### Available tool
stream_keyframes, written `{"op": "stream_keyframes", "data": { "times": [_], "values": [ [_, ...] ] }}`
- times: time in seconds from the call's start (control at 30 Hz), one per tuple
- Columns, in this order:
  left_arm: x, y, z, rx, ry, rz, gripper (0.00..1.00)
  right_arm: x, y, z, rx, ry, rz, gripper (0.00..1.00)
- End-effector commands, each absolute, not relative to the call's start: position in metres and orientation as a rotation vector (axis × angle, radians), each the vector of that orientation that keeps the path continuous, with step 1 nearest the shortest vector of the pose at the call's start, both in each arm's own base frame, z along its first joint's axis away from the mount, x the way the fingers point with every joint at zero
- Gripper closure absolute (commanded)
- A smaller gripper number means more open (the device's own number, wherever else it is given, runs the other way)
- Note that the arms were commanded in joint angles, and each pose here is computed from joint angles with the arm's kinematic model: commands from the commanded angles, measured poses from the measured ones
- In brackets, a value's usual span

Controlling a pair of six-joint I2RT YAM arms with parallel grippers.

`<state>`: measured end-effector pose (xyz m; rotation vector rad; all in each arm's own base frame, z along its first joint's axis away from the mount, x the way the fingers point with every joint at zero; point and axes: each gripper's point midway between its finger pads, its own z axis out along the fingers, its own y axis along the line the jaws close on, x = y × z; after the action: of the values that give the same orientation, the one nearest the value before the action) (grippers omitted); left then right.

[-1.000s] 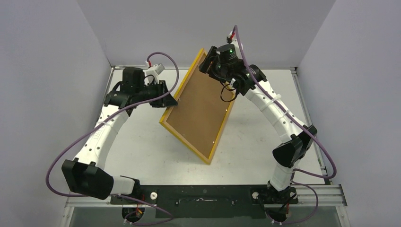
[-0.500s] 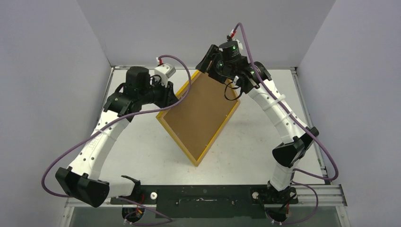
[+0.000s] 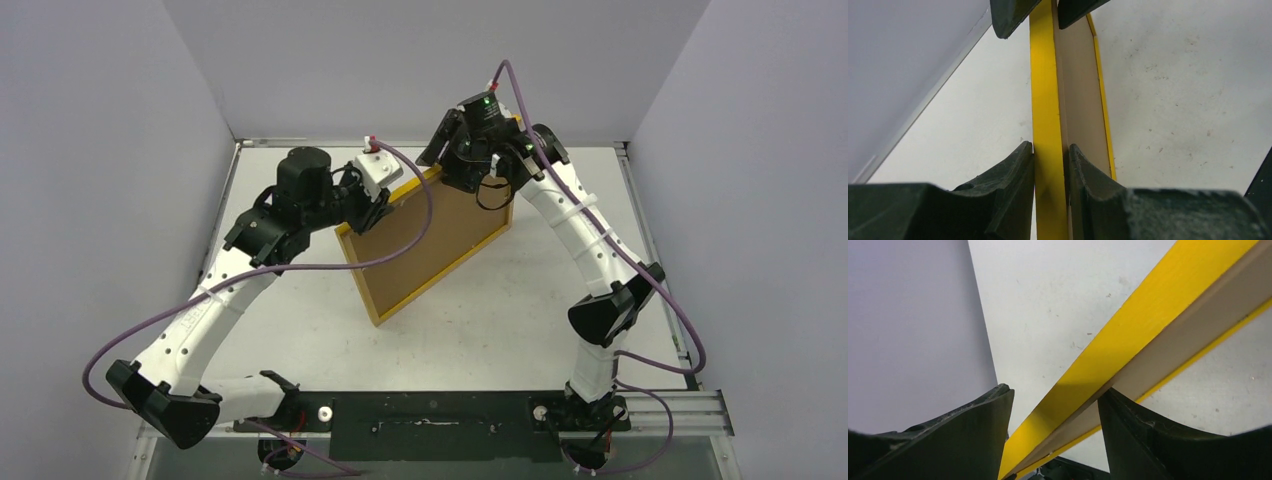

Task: Put the photo into the frame

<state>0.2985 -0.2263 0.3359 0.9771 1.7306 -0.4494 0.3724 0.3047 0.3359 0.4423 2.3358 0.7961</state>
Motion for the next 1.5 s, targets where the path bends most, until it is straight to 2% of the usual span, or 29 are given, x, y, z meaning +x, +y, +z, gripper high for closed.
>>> {"op": "stream_keyframes", "data": {
  "times": [0.0, 0.23, 0.4, 0.5, 0.6, 0.7, 0.8, 0.97, 1.13, 1.47],
  "values": [
    [0.298, -0.232, 0.405, 0.98, 1.419, -0.333, 1.0, 0.346, 0.279, 0.354, 0.579, 2.368, 0.796, 0.37],
    [0.286, -0.24, 0.392, 1.02, 1.401, -0.286, 1.0, 0.322, 0.257, 0.353, 0.675, 2.431, 0.738, 0.4],
    [0.281, -0.244, 0.387, 1.027, 1.394, -0.294, 1.0, 0.311, 0.249, 0.351, 0.715, 2.434, 0.725, 0.5],
    [0.278, -0.247, 0.381, 1.03, 1.425, -0.322, 0.87, 0.311, 0.243, 0.356, 0.716, 2.392, 0.71, 0.59],
    [0.274, -0.252, 0.375, 1.04, 1.444, -0.371, 0.8, 0.314, 0.236, 0.356, 0.734, 2.352, 0.676, 0.65],
    [0.272, -0.256, 0.375, 1.042, 1.445, -0.398, 0.78, 0.314, 0.239, 0.35, 0.744, 2.356, 0.692, 0.69],
    [0.27, -0.257, 0.377, 1.04, 1.435, -0.411, 0.77, 0.313, 0.241, 0.342, 0.746, 2.385, 0.687, 0.64],
    [0.267, -0.259, 0.375, 1.047, 1.428, -0.43, 0.84, 0.322, 0.26, 0.351, 0.717, 2.349, 0.81, 0.5],
    [0.263, -0.261, 0.371, 1.061, 1.439, -0.445, 0.85, 0.328, 0.275, 0.375, 0.714, 2.216, 1.026, 0.48],
    [0.259, -0.261, 0.371, 1.067, 1.434, -0.458, 0.86, 0.326, 0.274, 0.357, 0.723, 2.312, 0.938, 0.46]
  ]
}}
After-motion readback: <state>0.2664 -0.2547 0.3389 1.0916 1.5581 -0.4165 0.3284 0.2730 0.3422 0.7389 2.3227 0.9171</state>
